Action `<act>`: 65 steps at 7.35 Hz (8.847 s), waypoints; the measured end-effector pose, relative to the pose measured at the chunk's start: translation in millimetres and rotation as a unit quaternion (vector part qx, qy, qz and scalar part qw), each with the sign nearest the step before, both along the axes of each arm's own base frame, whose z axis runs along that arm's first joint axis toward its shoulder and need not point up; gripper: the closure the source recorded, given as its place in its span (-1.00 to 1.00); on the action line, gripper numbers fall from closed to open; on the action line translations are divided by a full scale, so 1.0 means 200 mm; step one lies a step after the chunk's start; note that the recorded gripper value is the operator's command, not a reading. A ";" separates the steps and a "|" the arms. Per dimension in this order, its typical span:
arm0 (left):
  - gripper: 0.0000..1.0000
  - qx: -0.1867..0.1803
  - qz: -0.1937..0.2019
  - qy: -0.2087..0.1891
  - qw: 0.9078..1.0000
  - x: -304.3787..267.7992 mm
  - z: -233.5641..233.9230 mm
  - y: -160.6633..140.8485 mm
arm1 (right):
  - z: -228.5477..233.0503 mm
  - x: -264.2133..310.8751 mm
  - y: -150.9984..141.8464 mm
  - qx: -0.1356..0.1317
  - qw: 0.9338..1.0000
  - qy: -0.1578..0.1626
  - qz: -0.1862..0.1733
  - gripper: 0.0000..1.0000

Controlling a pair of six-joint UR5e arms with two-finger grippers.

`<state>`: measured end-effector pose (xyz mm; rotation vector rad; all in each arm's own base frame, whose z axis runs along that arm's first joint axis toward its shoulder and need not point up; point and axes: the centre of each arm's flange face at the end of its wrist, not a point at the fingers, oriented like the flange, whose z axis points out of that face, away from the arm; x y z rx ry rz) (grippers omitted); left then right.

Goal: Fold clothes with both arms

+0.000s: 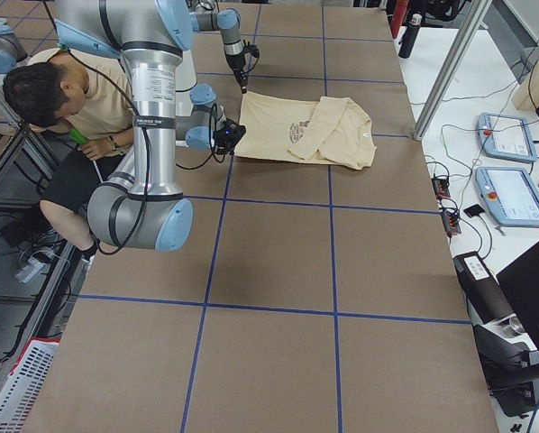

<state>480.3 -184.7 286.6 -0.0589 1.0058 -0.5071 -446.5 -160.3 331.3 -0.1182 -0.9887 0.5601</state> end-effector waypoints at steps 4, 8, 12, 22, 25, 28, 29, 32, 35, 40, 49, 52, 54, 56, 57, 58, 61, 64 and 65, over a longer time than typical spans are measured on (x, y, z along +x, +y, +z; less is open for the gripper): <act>1.00 -0.024 0.059 0.027 0.998 -0.09 -0.13 0.12 | -0.04 0.10 0.08 -0.007 1.000 -0.010 -0.011 1.00; 1.00 0.030 0.019 0.069 0.997 -0.13 -0.40 -0.37 | -0.11 0.03 -0.57 0.059 0.998 0.017 0.024 1.00; 1.00 0.105 -0.026 -0.002 0.994 -0.31 -0.23 -1.06 | -0.16 0.28 -1.64 0.085 0.993 0.077 0.032 1.00; 1.00 0.137 -0.090 -0.003 0.987 -0.09 0.17 -1.79 | -0.02 -0.10 -2.26 0.054 0.986 0.155 0.006 1.00; 0.88 0.143 -0.100 -0.001 0.985 -0.01 0.25 -1.88 | 0.00 -0.13 -2.26 0.056 0.986 0.157 0.004 1.00; 0.50 0.141 -0.100 -0.005 0.985 0.02 0.29 -1.90 | -0.02 -0.15 -2.27 0.059 0.986 0.154 0.005 -0.36; 0.38 0.140 -0.099 -0.006 0.985 0.02 0.31 -1.91 | -0.04 -0.16 -2.28 0.059 0.986 0.154 0.005 -0.40; 0.36 0.144 -0.099 -0.005 0.984 0.00 0.29 -1.91 | -0.14 -0.18 -2.32 0.063 0.987 0.145 0.011 -0.83; 0.33 0.167 -0.109 0.033 0.979 -0.16 0.06 -1.87 | -0.17 0.10 -2.00 0.060 0.993 0.088 0.050 -0.96; 0.33 0.171 -0.104 0.047 0.979 -0.23 0.02 -1.81 | 0.02 -0.01 -1.25 -0.068 0.981 0.013 0.183 -0.93; 0.33 0.172 -0.107 0.042 0.978 -0.24 0.04 -1.81 | 0.09 -0.22 -1.07 -0.074 0.983 0.021 0.168 -0.32; 0.33 0.171 -0.107 0.040 0.979 -0.25 0.06 -1.81 | 0.09 -0.23 -1.08 -0.074 0.983 0.021 0.169 1.00; 0.34 0.171 -0.112 0.036 0.978 -0.26 0.08 -1.81 | 0.08 -0.22 -1.11 -0.074 0.982 0.020 0.174 1.00; 0.34 0.171 -0.116 0.032 0.978 -0.27 0.09 -1.81 | 0.06 -0.18 -1.13 -0.074 0.981 0.016 0.178 1.00; 0.34 0.171 -0.117 0.032 0.978 -0.27 0.10 -1.81 | 0.05 -0.16 -1.14 -0.074 0.981 0.012 0.178 1.00; 0.34 0.171 -0.117 0.031 0.978 -0.28 0.11 -1.80 | 0.02 -0.13 -1.13 -0.074 0.981 0.008 0.179 1.00; 0.36 0.170 -0.115 0.030 0.978 -0.28 0.12 -1.80 | -0.04 0.09 -0.97 -0.086 0.982 0.000 0.169 1.00; 0.37 0.173 -0.107 0.035 0.979 -0.28 0.10 -1.78 | -0.18 0.09 -0.55 -0.135 0.987 -0.028 0.080 1.00; 0.36 0.173 -0.097 0.046 0.979 -0.28 0.06 -1.76 | -0.21 0.06 -0.33 -0.145 0.989 -0.027 0.033 -0.98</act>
